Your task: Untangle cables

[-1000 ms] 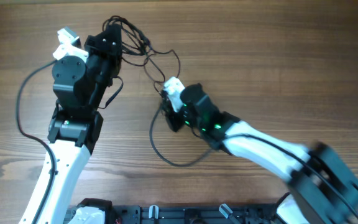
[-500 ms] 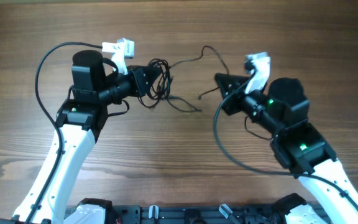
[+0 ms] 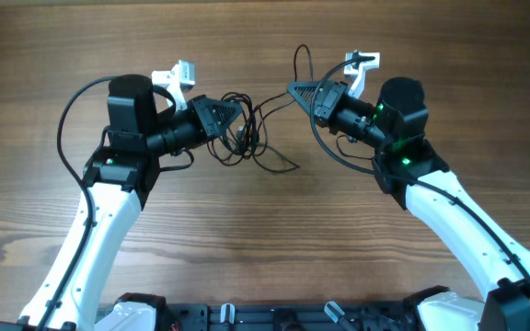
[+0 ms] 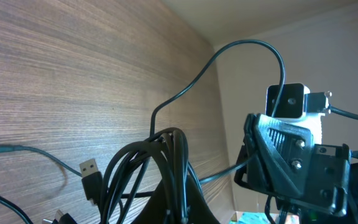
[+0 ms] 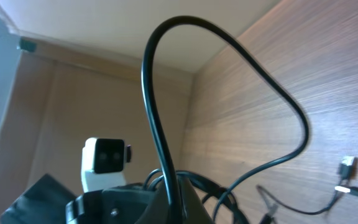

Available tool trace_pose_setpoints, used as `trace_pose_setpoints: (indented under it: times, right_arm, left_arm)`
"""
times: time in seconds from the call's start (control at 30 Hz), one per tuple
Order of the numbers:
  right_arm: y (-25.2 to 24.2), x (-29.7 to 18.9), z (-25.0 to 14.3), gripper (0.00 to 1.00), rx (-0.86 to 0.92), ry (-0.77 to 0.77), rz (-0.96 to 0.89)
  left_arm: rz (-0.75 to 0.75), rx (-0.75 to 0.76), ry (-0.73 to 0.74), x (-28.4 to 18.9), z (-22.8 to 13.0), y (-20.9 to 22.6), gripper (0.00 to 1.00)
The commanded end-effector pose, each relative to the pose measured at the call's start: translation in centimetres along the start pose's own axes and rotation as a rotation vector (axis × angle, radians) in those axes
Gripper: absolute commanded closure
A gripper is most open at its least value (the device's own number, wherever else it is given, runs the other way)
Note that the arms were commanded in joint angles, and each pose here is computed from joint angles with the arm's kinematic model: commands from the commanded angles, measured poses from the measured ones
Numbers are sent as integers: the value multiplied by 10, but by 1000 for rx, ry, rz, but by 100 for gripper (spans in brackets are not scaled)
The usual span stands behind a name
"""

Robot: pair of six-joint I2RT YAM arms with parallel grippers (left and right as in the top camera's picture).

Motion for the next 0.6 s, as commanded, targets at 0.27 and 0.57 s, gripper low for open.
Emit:
trace_pose_setpoints:
  times: [0.27,0.57]
  right_arm:
    - [-1,-21,14,96,332,92,46]
    - [-3,-8,19,96,408,-51,7]
  left_arm:
    - [30,68,-35,0,6,3,96]
    - [41,-94,-22,0,3,6,96]
Point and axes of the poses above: each gripper's point midway between its finger pads, its own x axis out along the fingers, its own y axis along the line the jaws close on, z = x × y, the point moved 4 cm from there along -x, back along the fingers, and after that the axes turned 1 degree about -x, right-handed, at the moved point
